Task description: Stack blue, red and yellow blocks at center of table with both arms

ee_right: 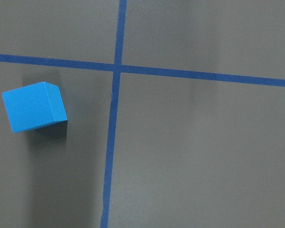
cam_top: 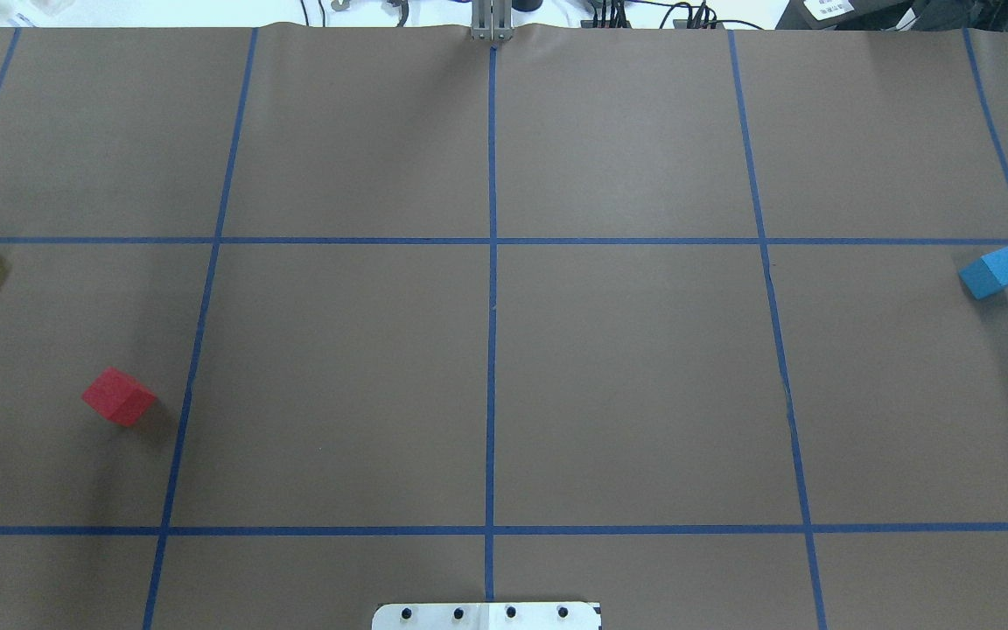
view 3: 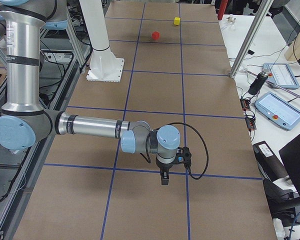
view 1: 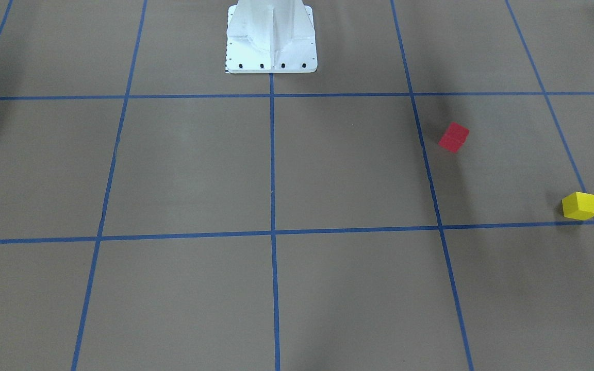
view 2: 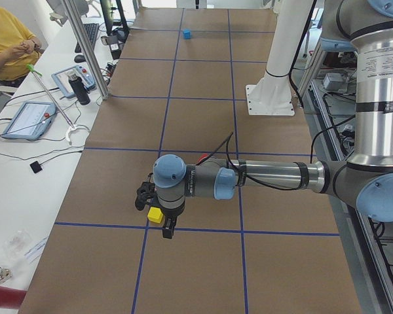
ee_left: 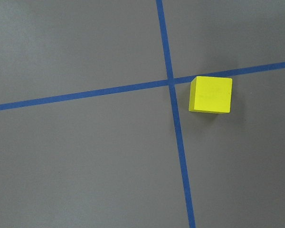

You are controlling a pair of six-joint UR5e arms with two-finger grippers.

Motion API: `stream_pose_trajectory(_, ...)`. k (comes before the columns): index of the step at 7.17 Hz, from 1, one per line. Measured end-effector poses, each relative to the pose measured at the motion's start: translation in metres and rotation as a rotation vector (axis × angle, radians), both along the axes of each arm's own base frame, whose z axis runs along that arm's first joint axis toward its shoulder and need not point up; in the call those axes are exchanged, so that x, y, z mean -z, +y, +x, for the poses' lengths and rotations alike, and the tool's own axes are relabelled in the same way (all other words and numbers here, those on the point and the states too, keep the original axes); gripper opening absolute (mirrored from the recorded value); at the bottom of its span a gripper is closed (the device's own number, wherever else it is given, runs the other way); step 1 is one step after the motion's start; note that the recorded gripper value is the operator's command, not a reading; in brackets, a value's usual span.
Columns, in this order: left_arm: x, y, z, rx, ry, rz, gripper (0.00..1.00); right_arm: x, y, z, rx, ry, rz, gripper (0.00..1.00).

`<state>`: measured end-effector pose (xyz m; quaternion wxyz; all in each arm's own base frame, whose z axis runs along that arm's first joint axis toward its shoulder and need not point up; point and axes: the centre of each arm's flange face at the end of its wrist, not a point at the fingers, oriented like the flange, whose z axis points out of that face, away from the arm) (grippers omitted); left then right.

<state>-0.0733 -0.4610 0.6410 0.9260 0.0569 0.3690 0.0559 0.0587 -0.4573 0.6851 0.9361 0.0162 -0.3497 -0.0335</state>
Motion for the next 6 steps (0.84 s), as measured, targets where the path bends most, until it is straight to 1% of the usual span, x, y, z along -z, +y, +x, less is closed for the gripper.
stream_pose_trajectory(3,0.011,0.0,0.0,0.001,0.0,0.02,1.0,0.002,-0.001,0.0,0.0,0.0,0.005,1.0)
stream_pose_trajectory(6,0.018,0.0,0.0,0.002,-0.002,0.031,1.0,0.014,-0.005,0.0,-0.001,0.002,0.032,1.0)
